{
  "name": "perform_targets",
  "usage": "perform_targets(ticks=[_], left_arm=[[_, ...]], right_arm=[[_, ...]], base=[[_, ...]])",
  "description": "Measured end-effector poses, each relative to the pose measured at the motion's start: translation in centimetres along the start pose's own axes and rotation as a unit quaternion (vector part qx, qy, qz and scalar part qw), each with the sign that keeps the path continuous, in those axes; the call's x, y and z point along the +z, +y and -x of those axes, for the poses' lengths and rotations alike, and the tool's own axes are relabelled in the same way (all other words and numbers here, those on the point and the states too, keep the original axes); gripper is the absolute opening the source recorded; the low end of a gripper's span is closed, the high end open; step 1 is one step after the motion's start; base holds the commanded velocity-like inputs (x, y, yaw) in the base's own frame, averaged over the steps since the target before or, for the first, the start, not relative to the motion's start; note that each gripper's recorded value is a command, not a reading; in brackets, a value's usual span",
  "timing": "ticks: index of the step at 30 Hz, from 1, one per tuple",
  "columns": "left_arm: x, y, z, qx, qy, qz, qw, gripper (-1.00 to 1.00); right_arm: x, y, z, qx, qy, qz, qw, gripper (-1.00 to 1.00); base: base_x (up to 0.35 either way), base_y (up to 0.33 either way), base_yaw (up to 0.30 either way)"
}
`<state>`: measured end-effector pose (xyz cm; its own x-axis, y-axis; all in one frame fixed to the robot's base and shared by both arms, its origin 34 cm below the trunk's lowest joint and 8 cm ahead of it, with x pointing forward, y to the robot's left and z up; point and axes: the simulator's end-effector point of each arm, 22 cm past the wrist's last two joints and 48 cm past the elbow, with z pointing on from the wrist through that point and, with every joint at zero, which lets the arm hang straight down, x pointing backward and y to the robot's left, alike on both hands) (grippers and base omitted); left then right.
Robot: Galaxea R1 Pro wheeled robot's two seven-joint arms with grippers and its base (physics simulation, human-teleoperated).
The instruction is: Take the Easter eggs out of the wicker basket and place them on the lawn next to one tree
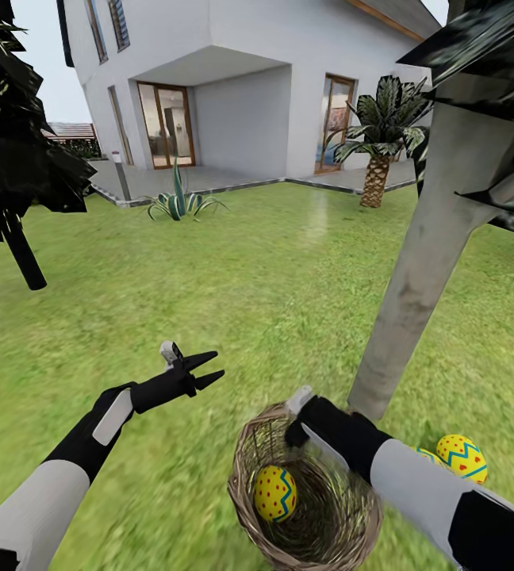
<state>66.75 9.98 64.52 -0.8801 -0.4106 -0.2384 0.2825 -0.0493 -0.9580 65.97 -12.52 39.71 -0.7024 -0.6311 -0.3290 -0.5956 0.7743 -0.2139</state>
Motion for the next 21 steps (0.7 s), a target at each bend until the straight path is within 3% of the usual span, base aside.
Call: perform_targets(ticks=[5, 10, 15, 16, 17, 21], left_arm=[[0.0, 0.0, 0.0, 0.0, 0.0, 0.0, 1.0, 1.0], [0.0, 0.0, 0.0, 0.0, 0.0, 0.0, 1.0, 1.0], [0.0, 0.0, -0.1, -0.001, 0.0, 0.0, 1.0, 1.0], [0.0, 0.0, -0.1, -0.001, 0.0, -0.001, 1.0, 1.0], [0.0, 0.0, -0.1, -0.001, 0.0, -0.001, 1.0, 1.0], [0.0, 0.2, -0.2, 0.0, 0.0, 0.0, 1.0, 1.0]], right_arm=[[-0.8, -1.9, 1.6, -0.009, -0.027, -0.008, 0.9996, 1.0], [-0.3, -4.0, 0.4, -0.012, -0.023, -0.02, 0.9995, 1.0], [-0.1, -4.2, 0.3, -0.022, -0.029, -0.018, 0.9992, 1.0], [-0.8, 2.3, -0.1, -0.027, -0.026, 0.129, 0.9909, 1.0], [-1.1, 3.8, -0.6, -0.028, -0.019, 0.167, 0.9854, 1.0], [0.4, 3.2, -3.9, -0.013, 0.02, 0.171, 0.9849, 1.0]], base=[[0.0, 0.0, 0.0], [0.0, 0.0, 0.0], [0.0, 0.0, 0.0], [0.0, 0.0, 0.0], [0.0, 0.0, 0.0], [0.0, 0.0, 0.0]])
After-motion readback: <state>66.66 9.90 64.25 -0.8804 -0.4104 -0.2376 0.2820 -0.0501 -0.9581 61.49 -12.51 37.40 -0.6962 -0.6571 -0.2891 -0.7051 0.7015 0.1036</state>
